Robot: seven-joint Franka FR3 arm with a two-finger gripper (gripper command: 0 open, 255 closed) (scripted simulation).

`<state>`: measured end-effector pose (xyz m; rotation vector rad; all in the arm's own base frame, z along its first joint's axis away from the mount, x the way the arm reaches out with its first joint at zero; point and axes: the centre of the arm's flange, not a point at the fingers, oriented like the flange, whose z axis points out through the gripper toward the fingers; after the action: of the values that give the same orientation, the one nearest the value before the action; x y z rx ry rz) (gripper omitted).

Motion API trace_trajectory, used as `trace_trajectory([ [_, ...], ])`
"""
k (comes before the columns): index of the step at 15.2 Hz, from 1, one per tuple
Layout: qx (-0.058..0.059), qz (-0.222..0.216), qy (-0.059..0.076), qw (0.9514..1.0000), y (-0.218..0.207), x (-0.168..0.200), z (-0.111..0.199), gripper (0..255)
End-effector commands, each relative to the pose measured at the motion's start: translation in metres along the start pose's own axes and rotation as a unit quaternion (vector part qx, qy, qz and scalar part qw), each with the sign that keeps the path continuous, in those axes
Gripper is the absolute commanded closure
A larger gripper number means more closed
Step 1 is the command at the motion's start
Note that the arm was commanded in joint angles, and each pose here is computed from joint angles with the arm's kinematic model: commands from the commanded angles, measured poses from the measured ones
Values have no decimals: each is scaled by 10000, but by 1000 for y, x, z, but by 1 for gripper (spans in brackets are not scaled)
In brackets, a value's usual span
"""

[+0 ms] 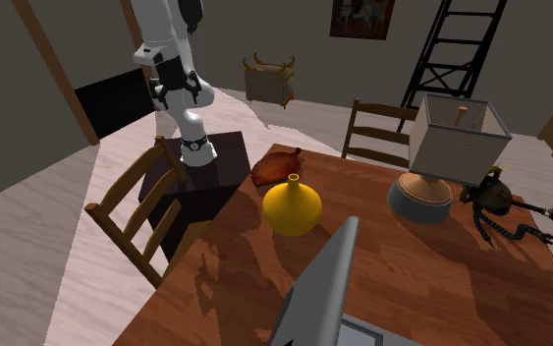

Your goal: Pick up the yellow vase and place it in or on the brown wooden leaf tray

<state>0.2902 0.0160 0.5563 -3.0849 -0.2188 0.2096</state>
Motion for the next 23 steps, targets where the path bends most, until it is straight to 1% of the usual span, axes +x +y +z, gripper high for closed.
trace_trajectory([
  [1, 0, 0, 0, 10000, 0, 0, 0, 0],
  [23, -230, -24, 470, 9986, -165, 228, 28, 0],
])
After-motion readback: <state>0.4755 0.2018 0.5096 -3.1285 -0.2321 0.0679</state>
